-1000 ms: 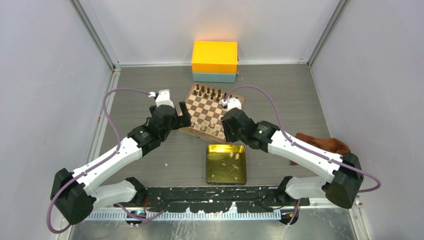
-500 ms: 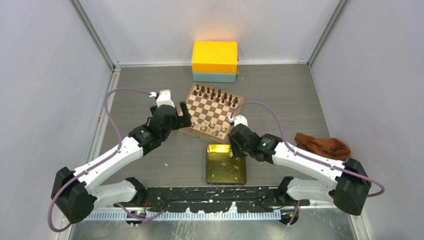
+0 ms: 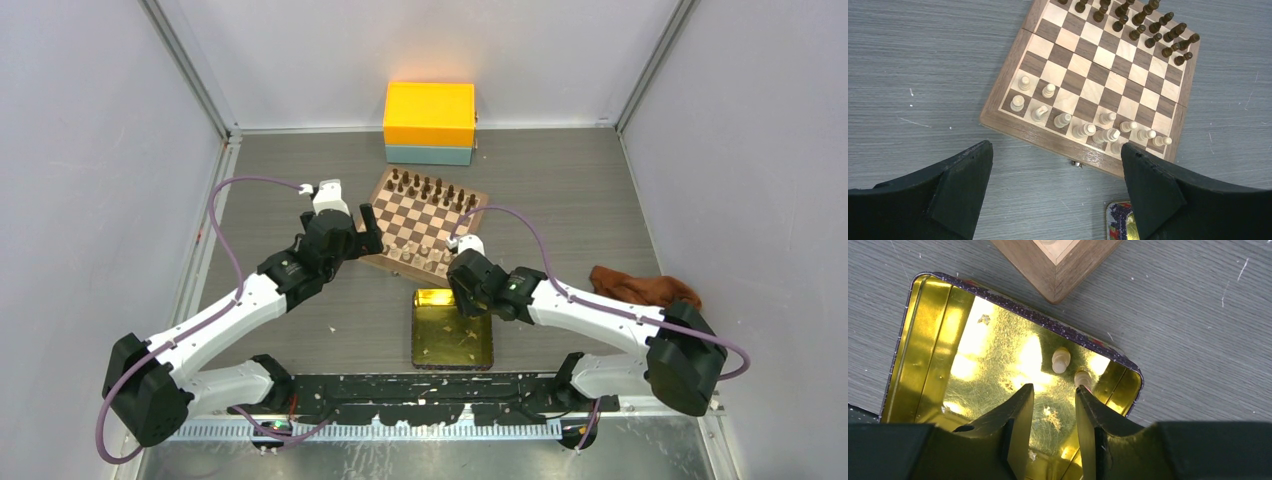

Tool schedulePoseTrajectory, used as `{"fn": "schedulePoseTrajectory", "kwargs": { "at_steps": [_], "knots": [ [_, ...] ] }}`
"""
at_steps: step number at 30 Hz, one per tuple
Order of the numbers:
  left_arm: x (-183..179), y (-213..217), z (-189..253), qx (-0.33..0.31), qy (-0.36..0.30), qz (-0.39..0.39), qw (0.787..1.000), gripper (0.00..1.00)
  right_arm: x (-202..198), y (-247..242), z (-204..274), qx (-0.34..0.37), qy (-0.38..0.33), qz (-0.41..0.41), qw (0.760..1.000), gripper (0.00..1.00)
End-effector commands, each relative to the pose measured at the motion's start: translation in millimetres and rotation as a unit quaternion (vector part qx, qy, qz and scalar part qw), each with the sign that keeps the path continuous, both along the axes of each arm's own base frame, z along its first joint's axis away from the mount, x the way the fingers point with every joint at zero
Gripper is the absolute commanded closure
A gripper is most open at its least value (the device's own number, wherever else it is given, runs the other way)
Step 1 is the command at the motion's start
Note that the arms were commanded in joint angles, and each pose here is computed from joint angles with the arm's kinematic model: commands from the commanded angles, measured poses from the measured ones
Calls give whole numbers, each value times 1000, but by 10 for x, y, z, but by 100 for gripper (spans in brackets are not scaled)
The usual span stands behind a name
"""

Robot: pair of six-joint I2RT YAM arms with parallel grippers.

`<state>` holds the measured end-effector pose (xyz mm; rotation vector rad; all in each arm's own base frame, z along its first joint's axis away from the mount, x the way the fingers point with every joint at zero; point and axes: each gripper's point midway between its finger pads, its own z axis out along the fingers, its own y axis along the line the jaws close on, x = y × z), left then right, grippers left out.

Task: Set up the chess pieces on the board
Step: Pick up the chess piece from the storage box.

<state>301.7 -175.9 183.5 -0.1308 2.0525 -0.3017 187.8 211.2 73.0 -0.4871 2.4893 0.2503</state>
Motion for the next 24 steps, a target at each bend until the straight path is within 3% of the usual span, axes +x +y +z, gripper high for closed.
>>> {"fn": "schedulePoseTrajectory", "kwargs": {
  "at_steps": [1, 24],
  "knots": [
    [77, -43, 169, -19, -29, 7, 999, 0, 78, 132, 47, 20, -18, 10, 1000, 57],
    [75, -21, 125, -16, -28, 10, 999, 0, 179, 155, -204, 0, 1, 4, 1000, 60]
  ]
}}
